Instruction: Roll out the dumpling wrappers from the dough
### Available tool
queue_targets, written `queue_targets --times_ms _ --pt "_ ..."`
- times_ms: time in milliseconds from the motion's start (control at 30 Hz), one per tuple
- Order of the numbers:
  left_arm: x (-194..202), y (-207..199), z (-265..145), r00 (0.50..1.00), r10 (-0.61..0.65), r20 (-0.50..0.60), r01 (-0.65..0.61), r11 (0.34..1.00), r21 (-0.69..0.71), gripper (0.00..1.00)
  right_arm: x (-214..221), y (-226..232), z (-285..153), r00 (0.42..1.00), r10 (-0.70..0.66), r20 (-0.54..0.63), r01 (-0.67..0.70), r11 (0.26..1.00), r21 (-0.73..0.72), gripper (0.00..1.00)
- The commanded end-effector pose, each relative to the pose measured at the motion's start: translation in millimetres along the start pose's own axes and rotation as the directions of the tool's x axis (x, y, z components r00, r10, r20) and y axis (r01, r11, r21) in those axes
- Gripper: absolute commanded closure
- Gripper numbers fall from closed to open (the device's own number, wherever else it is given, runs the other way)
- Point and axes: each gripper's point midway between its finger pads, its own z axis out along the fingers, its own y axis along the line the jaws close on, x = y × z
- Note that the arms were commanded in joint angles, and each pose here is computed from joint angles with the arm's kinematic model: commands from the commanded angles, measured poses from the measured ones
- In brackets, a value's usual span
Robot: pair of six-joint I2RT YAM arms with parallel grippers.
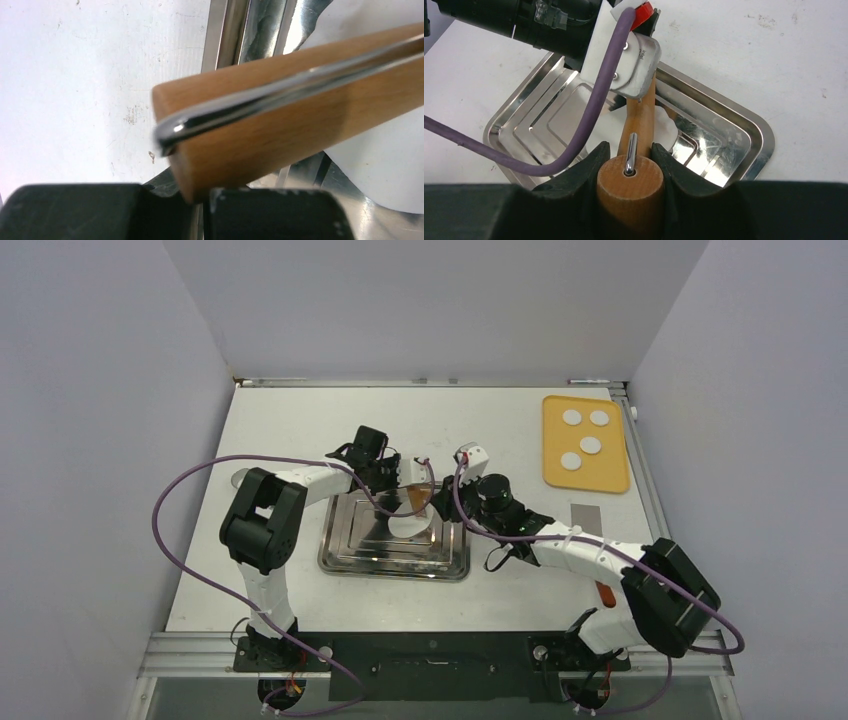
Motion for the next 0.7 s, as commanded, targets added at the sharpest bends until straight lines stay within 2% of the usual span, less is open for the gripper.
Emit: queue_targets --times_ms 0,100,200,333,433,500,600,667 --pt "38.4 -59.0 7.4 0.986 -0.099 -0.13 0.122 0.976 0.183 1.0 -17.4 23.4 -18.9 0.999 0.039 0.025 -0.037 0.998 -0.059 0.92" --pt "38.4 -59.4 7.5 0.987 -0.098 -0.13 0.121 0.975 0.184 1.0 -38.5 18.1 -28.8 0.998 0.009 0.061 -0.008 1.0 -0.012 0.91" --pt "38.7 -59.2 7.4 0.986 -0.099 -0.131 0.122 0.976 0.183 1.0 -56.5 6.9 -39.8 0.991 -0.124 0.043 0.121 0.99 0.079 0.92" --pt "38.7 -60.0 7.3 0.986 -0.1 -0.13 0.123 0.975 0.184 1.0 -60.7 -15.8 -57.9 0.938 -0.336 -0.085 0.347 0.911 0.223 0.92" --pt "37.9 -59.3 7.2 0.987 -0.1 -0.126 0.122 0.976 0.182 1.0 -47.1 -26.7 -71.6 0.836 -0.5 -0.226 0.546 0.801 0.247 0.92" --pt "38.5 -59.4 7.0 0.987 -0.099 -0.127 0.121 0.976 0.184 1.0 -32.3 -28.7 -78.5 0.724 -0.614 -0.315 0.683 0.701 0.204 0.92" --pt "38.9 -60.0 6.8 0.987 -0.1 -0.128 0.122 0.975 0.184 1.0 -18.2 -22.7 -86.0 0.545 -0.75 -0.375 0.834 0.53 0.151 0.92" --pt "38.5 -59.6 7.0 0.987 -0.1 -0.126 0.123 0.975 0.183 1.0 -17.8 -14.7 -85.6 0.492 -0.79 -0.366 0.867 0.483 0.121 0.92"
